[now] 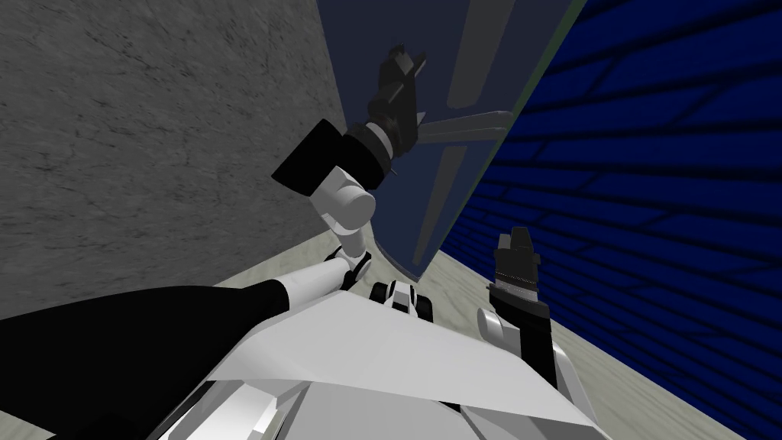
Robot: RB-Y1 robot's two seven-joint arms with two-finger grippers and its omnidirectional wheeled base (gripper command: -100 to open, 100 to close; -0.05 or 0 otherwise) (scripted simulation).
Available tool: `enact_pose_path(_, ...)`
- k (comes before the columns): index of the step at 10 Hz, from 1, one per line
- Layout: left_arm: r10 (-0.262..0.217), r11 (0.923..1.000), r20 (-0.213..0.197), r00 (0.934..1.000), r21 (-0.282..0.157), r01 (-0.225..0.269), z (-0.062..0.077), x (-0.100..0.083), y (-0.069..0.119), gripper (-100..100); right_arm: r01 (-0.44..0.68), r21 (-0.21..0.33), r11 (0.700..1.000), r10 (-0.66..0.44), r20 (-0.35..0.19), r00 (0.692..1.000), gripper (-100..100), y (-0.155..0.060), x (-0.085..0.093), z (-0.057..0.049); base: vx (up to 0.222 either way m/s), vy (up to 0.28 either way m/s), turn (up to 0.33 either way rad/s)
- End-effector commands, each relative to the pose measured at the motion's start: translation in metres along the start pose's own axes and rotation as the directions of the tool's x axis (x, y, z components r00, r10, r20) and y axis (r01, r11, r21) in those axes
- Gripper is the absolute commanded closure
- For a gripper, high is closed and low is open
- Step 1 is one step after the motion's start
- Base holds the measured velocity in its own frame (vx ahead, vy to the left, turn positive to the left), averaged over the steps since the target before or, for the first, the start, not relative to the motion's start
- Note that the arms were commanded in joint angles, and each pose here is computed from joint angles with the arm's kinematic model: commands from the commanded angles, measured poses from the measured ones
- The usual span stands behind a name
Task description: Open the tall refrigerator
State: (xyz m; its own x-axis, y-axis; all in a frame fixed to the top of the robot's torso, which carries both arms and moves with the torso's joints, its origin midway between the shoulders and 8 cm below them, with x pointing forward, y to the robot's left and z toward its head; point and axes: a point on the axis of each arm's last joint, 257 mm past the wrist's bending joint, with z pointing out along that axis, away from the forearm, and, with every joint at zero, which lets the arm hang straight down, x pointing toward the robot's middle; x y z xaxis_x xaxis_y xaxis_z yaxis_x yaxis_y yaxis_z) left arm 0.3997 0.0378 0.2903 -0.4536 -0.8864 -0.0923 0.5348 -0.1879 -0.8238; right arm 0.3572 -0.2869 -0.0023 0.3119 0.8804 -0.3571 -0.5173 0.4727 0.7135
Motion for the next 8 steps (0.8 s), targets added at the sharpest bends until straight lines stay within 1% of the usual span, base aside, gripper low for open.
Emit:
enact_pose_path(1, 0.003, 1.0, 0.0, 1.0, 0.001, -0.003, -0.003, -0.001, 0.011, 100, 0.0, 0.0, 1.0, 0.0, 0.0, 1.0, 0, 0.0, 0.0, 0.0, -0.068, 0.037, -0.015)
enact_pose_path(2, 0.002, 1.0, 0.001, 1.0, -0.001, -0.002, -0.002, -0.001, 0.008, 100, 0.0, 0.0, 1.0, 0.0, 0.0, 1.0, 0, 0.0, 0.0, 0.0, -0.032, 0.018, -0.005)
enact_pose_path(3, 0.04, 0.9992, 0.014, 0.9991, -0.002, -0.04, -0.003, -0.009, 0.01, -100, 0.0, 0.0, 1.0, 0.0, 0.0, 1.0, 0, 0.0, 0.0, 0.0, 0.007, -0.053, 0.013)
enact_pose_path(5, 0.057, 0.9984, 0.04, 0.9976, 0.001, -0.057, -0.001, -0.019, 0.012, -100, 0.0, 0.0, 1.0, 0.0, 0.0, 1.0, 0, 0.0, 0.0, 0.0, 0.058, -0.174, 0.026)
enact_pose_path(7, 0.083, 0.9965, 0.071, 0.994, 0.001, -0.083, 0.001, -0.031, 0.015, -100, 0.0, 0.0, 1.0, 0.0, 0.0, 1.0, 0, 0.0, 0.0, 0.0, 0.088, -0.241, 0.027)
enact_pose_path(8, 0.084, 0.9964, 0.086, 0.9927, 0.0, -0.085, 0.002, -0.036, 0.017, -100, 0.0, 0.0, 1.0, 0.0, 0.0, 1.0, 0, 0.0, 0.0, 0.0, 0.075, -0.226, 0.03)
